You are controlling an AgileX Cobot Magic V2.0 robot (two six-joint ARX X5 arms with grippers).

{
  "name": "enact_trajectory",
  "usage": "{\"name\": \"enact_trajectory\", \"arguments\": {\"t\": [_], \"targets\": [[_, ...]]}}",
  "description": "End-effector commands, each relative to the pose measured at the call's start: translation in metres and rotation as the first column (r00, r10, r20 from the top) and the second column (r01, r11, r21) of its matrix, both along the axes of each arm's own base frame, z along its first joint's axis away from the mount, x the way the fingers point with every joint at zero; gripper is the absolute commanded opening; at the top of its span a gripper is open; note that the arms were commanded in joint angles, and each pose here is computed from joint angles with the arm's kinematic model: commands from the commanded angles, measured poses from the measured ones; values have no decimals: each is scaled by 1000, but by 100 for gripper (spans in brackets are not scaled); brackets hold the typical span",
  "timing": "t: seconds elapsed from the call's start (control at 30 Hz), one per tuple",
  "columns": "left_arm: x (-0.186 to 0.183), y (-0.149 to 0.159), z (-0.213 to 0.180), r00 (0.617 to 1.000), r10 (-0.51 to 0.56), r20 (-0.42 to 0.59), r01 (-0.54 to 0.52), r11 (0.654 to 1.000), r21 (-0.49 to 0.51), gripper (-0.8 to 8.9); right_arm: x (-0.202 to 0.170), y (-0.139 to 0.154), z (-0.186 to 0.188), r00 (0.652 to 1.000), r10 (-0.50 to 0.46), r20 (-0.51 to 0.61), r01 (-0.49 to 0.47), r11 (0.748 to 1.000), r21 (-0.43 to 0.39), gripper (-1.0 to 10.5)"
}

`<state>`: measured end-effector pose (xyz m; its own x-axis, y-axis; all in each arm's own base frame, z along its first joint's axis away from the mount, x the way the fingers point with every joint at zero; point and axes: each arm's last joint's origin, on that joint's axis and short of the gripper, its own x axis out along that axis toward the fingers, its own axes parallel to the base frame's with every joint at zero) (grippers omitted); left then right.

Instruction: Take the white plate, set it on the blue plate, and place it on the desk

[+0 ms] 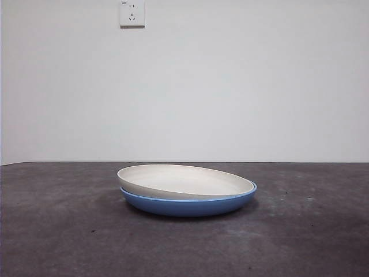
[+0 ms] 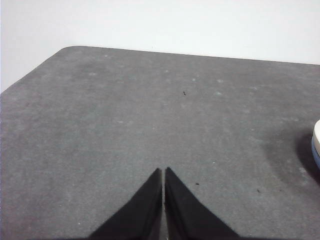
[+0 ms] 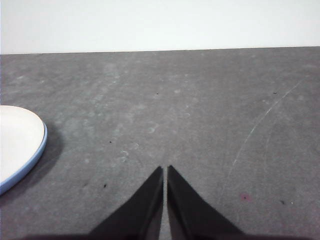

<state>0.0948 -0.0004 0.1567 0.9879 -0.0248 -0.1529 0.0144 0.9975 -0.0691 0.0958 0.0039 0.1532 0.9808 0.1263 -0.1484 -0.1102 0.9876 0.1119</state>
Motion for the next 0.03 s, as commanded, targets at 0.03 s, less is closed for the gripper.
{"name": "enact_trajectory", "arguments": {"t": [0.03], "targets": [[1, 0, -7, 1000, 2, -26, -2, 1000, 0, 10, 0, 0, -1, 1000, -3, 0, 3, 1000, 9, 8]]}}
